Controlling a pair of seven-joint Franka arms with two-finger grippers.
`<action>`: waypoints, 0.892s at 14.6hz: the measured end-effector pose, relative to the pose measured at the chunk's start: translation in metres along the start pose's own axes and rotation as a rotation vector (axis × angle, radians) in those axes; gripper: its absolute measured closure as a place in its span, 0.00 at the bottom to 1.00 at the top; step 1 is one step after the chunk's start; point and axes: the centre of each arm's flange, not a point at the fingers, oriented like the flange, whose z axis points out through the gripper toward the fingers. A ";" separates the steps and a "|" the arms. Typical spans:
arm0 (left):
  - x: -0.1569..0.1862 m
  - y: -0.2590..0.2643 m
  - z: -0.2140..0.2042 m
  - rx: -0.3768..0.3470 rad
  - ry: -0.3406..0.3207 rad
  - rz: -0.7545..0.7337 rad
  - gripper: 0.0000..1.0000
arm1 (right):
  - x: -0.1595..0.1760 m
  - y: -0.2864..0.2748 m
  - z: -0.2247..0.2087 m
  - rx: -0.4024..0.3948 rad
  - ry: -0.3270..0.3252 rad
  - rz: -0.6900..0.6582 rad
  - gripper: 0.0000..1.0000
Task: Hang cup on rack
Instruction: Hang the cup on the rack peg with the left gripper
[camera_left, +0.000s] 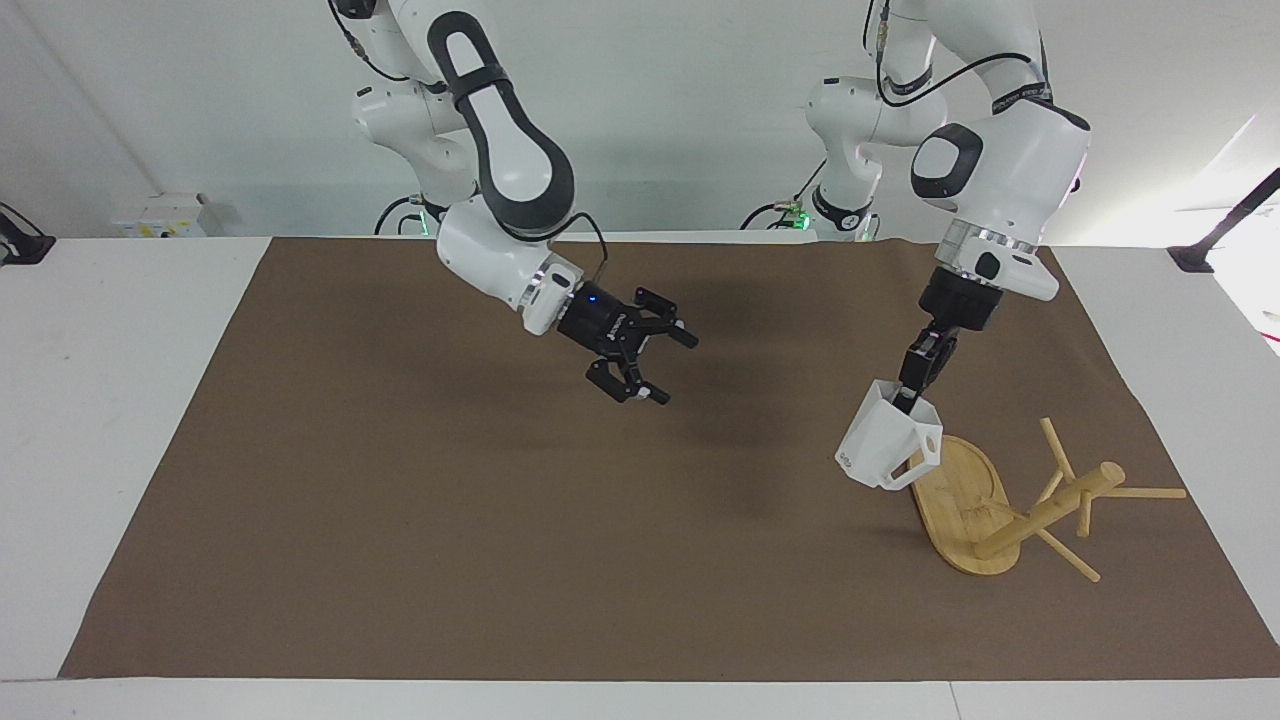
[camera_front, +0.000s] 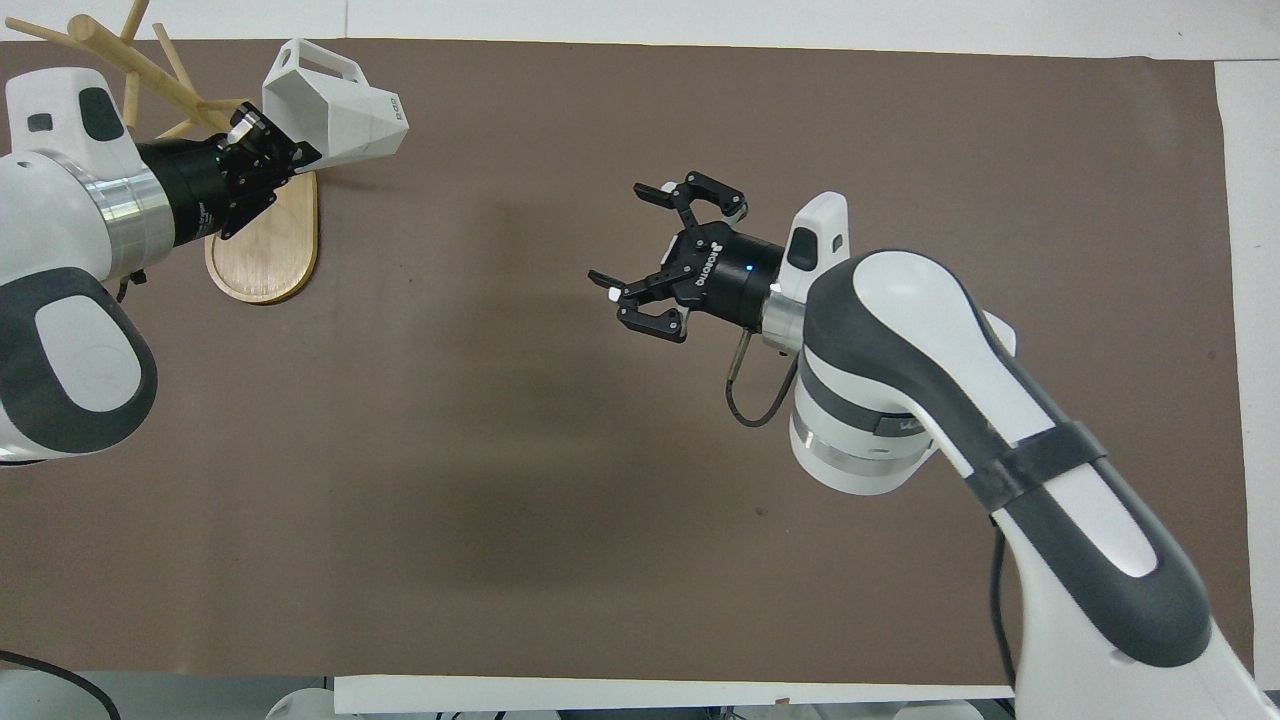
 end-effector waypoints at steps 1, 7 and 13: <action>0.005 -0.004 0.006 -0.020 0.018 -0.036 0.96 | -0.002 0.011 -0.010 -0.006 -0.020 -0.030 0.00; 0.020 -0.025 0.043 -0.065 0.108 -0.144 0.96 | 0.005 0.051 -0.036 -0.011 -0.134 -0.099 0.00; 0.022 -0.042 0.056 -0.041 0.107 -0.176 0.96 | 0.028 0.105 -0.073 0.065 -0.204 -0.090 0.00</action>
